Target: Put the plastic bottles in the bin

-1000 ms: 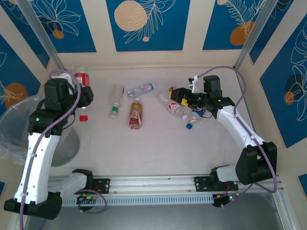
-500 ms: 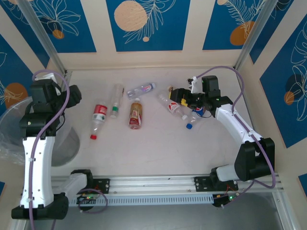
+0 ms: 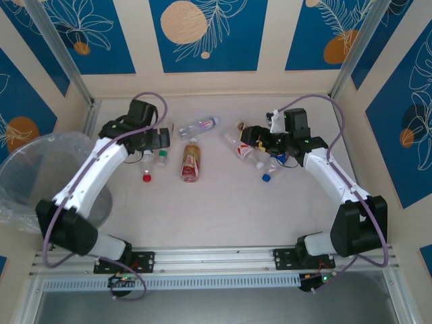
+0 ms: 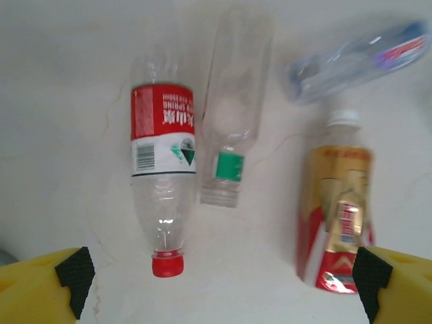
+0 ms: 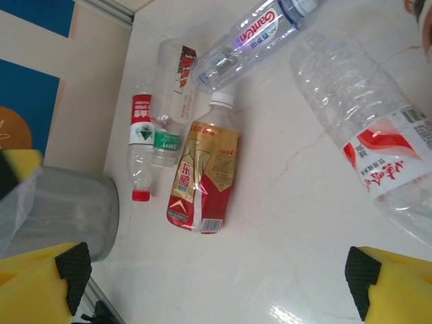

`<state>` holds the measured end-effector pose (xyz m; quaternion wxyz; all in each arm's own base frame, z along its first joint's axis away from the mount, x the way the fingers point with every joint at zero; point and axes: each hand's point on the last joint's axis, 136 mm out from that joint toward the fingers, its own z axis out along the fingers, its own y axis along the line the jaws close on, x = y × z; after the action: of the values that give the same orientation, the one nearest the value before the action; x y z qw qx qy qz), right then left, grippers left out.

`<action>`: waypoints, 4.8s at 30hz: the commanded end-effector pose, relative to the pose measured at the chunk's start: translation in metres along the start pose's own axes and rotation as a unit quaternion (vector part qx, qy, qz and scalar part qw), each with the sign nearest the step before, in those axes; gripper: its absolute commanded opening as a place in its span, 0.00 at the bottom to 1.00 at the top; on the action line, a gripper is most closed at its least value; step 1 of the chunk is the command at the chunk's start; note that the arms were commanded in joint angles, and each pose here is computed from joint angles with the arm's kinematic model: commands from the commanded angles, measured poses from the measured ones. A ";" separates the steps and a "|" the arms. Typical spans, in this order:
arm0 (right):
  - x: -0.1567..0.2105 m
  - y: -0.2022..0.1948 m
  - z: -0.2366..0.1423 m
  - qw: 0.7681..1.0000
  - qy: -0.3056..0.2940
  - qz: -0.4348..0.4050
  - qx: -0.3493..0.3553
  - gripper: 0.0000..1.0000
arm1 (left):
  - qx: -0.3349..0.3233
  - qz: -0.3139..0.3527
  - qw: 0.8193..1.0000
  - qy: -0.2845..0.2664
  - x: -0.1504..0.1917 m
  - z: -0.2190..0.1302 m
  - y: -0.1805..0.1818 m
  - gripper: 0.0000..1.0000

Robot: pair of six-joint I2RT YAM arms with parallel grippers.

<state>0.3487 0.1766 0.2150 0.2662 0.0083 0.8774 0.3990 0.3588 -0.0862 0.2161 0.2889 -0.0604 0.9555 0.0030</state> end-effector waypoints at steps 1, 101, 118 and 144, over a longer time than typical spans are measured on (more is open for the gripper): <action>0.005 0.001 -0.010 1.000 -0.007 -0.008 0.011 0.99 | -0.009 -0.071 0.997 0.021 -0.004 0.035 0.023 0.99; 0.003 -0.019 0.000 0.998 -0.027 0.007 0.055 0.99 | 0.059 -0.165 0.954 -0.241 -0.065 -0.165 0.095 0.99; 0.000 -0.049 -0.020 0.979 -0.126 0.115 0.110 0.99 | 0.141 0.010 0.986 -0.089 -0.026 -0.039 -0.086 0.99; 0.020 -0.080 -0.043 0.963 -0.134 0.120 0.200 0.99 | 0.001 0.114 0.989 0.098 0.047 0.119 -0.148 0.99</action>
<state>0.3327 0.1037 0.1754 0.3224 0.2170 0.8839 0.2604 0.3986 -0.2408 0.0971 0.2000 0.0677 0.9774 0.0127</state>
